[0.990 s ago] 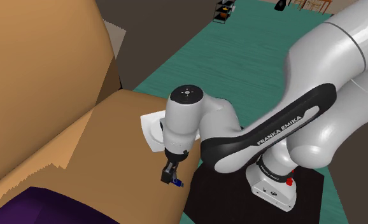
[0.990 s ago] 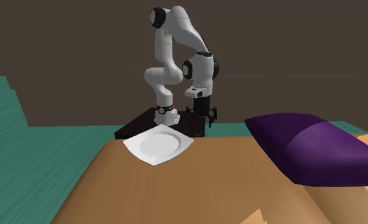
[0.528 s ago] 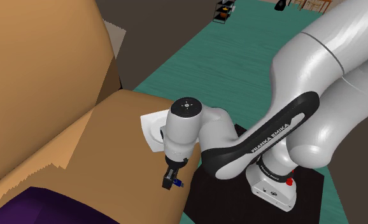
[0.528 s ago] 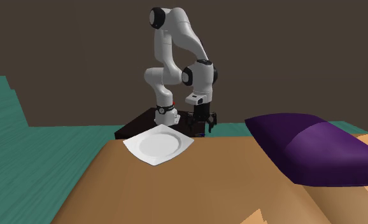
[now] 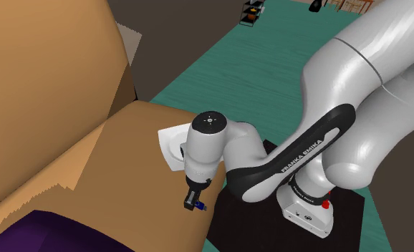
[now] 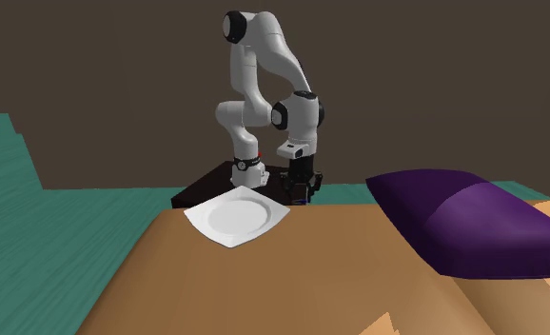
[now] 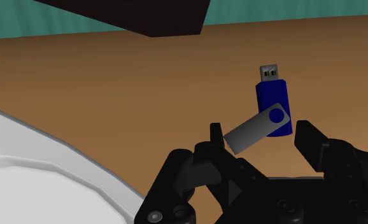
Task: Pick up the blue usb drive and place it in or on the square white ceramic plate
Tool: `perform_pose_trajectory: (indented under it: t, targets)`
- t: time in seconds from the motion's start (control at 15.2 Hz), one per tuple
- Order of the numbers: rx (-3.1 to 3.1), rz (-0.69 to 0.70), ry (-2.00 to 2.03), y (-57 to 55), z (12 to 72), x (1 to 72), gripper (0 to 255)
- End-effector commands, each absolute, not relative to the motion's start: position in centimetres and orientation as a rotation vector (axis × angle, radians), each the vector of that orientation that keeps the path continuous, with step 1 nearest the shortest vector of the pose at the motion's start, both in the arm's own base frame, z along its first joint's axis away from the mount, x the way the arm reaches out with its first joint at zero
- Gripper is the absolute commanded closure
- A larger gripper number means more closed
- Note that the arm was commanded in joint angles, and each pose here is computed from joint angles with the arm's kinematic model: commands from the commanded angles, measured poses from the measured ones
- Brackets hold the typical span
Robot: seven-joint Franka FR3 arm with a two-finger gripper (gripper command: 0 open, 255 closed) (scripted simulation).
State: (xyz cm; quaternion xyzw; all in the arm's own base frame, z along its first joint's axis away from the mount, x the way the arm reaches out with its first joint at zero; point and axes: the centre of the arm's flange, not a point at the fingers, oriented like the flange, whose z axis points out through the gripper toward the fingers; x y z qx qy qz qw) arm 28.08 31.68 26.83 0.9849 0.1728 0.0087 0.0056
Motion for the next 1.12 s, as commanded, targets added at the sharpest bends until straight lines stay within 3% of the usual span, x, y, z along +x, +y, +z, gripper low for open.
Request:
perform_pose_trajectory:
  t: [0.0,0.53,1.06]
  targets:
    - [3.083,0.027,0.541,31.7,26.8,28.1,255]
    - [3.083,0.027,0.541,31.7,26.8,28.1,255]
    - [3.083,0.027,0.541,31.7,31.0,28.1,255]
